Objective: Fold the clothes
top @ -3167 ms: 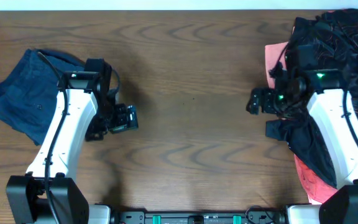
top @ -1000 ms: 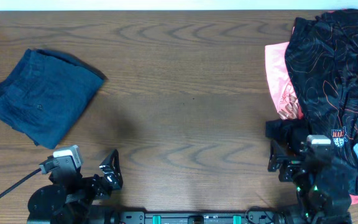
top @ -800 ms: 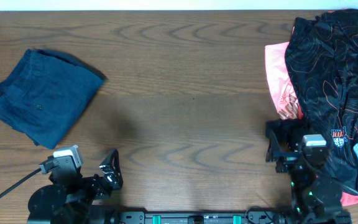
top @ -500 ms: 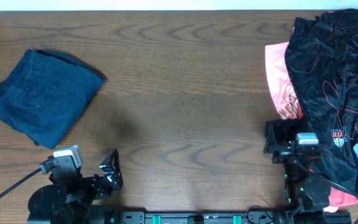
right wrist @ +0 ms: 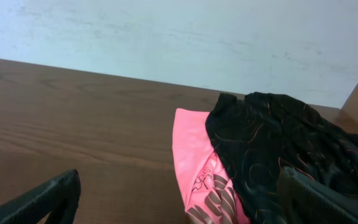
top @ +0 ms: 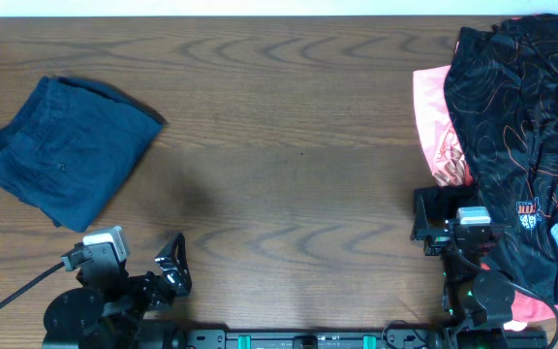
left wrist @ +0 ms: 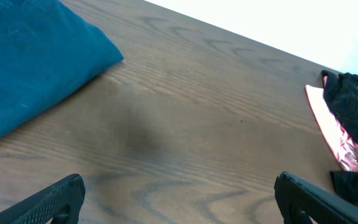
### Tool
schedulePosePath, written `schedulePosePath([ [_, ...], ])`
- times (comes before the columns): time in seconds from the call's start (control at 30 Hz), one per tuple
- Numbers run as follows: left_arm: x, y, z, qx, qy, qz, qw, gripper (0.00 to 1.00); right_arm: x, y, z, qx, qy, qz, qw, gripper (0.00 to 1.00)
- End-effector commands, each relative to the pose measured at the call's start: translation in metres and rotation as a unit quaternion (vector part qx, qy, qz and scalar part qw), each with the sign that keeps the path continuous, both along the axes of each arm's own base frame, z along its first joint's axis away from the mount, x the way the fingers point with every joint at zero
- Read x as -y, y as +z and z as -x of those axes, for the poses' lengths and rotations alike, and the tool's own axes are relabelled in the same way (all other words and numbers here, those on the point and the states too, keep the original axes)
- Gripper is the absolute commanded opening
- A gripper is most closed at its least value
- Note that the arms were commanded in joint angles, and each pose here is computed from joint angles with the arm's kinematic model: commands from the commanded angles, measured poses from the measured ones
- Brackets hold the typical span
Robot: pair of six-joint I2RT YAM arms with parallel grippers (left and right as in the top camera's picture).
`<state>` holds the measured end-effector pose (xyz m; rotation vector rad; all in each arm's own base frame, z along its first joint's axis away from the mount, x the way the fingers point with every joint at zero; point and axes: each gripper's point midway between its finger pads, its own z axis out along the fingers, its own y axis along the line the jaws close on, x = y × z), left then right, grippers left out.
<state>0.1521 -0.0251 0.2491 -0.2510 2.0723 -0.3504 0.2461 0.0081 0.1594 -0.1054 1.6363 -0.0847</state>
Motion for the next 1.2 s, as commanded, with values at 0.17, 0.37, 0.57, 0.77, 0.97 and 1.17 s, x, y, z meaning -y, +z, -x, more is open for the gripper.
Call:
schedulePosePath([
  [0.17,-0.002,0.000,0.000,0.000,0.005,-0.002,1.000,0.98,0.001,-0.001,0.000,0.000,-0.001,0.007,1.000,0.99],
  [0.37,-0.002,0.000,0.000,0.000,0.005,-0.002,1.000,0.98,0.001,-0.001,0.000,0.000,-0.001,0.007,1.000,0.99],
  [0.57,-0.002,0.000,0.000,0.000,0.005,-0.002,1.000,0.98,0.001,-0.001,0.000,0.000,-0.001,0.007,1.000,0.99],
  [0.77,-0.005,-0.013,0.001,-0.006,0.007,-0.017,1.000,0.98,0.001,-0.001,0.000,0.000,-0.001,0.007,1.000,0.99],
  [0.97,-0.011,-0.054,-0.010,0.015,0.010,-0.050,0.999,0.98,0.001,-0.001,0.000,0.000,-0.001,0.007,1.000,0.99],
  [1.17,-0.005,-0.071,-0.046,0.102,-0.019,-0.092,0.990,0.98,0.001,-0.001,0.000,0.000,-0.001,0.007,1.000,0.99],
])
